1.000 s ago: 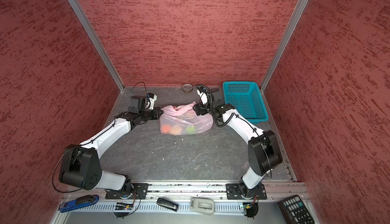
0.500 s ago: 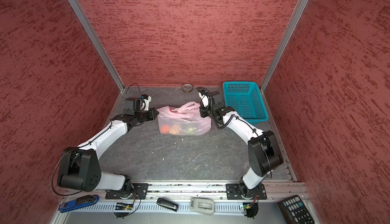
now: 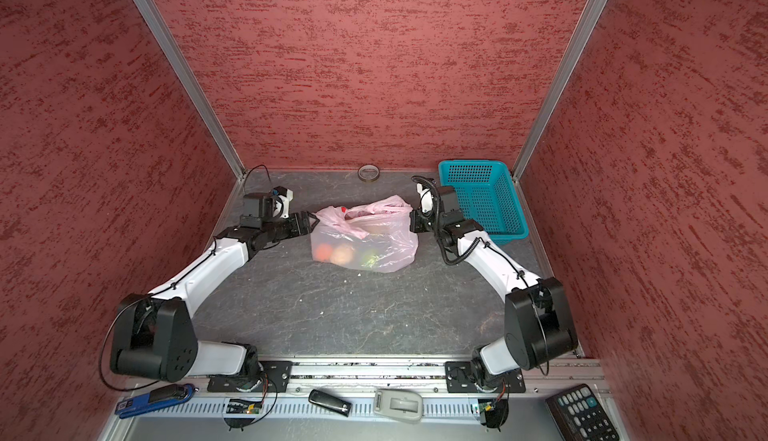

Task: Untie the knot of the plastic bag and take out the fruit

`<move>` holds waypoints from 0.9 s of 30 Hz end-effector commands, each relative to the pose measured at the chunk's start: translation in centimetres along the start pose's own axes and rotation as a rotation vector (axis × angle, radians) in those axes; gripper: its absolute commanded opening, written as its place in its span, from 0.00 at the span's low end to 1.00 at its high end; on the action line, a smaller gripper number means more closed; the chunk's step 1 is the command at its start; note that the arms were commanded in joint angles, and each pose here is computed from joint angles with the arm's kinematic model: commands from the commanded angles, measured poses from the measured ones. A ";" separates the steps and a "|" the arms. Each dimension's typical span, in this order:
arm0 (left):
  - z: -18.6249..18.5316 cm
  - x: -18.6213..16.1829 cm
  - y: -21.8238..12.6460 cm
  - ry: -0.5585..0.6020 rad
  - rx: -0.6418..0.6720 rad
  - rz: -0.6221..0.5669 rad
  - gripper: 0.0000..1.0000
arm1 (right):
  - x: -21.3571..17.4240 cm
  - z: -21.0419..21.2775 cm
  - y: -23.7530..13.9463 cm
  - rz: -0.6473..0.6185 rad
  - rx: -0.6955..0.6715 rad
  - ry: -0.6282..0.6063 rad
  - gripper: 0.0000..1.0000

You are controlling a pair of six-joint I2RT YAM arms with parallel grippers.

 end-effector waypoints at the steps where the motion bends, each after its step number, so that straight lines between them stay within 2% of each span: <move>1: -2.6 3.4 -3.0 0.074 0.041 -0.152 1.00 | 2.2 2.2 -2.4 -0.110 0.098 -0.016 0.00; 4: -4.7 4.8 -4.2 0.105 0.038 -0.192 0.99 | 2.9 3.3 -3.6 -0.154 0.156 -0.027 0.00; 7: -7.4 5.2 -4.2 0.179 0.019 -0.184 0.99 | 3.2 4.3 -4.5 -0.184 0.211 -0.036 0.00; 12: -10.8 4.5 -2.3 0.255 -0.057 -0.089 0.99 | 3.7 4.8 -5.3 -0.217 0.233 -0.041 0.00; 15: -12.4 2.6 -0.9 0.334 -0.104 -0.008 0.99 | 3.8 4.8 -5.4 -0.223 0.225 -0.040 0.00; 21: -11.4 0.9 2.4 0.342 -0.019 0.072 1.00 | 3.7 5.0 -6.0 -0.245 0.241 -0.039 0.00; 24: -11.1 0.7 4.0 0.356 0.020 0.071 0.99 | 3.2 5.0 -6.1 -0.240 0.243 -0.040 0.00; 27: -10.2 1.0 5.4 0.367 0.127 0.056 0.99 | 2.7 4.9 -6.2 -0.234 0.242 -0.040 0.00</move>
Point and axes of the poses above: each gripper's point midway between its finger pads, its own y axis out along the fingers, its own z axis along the line the jaws close on, x = y × z, the point moved 4 cm from there along -y, back along the fingers, and after that the axes turned 6 degrees about -y, right-handed, at the moved point
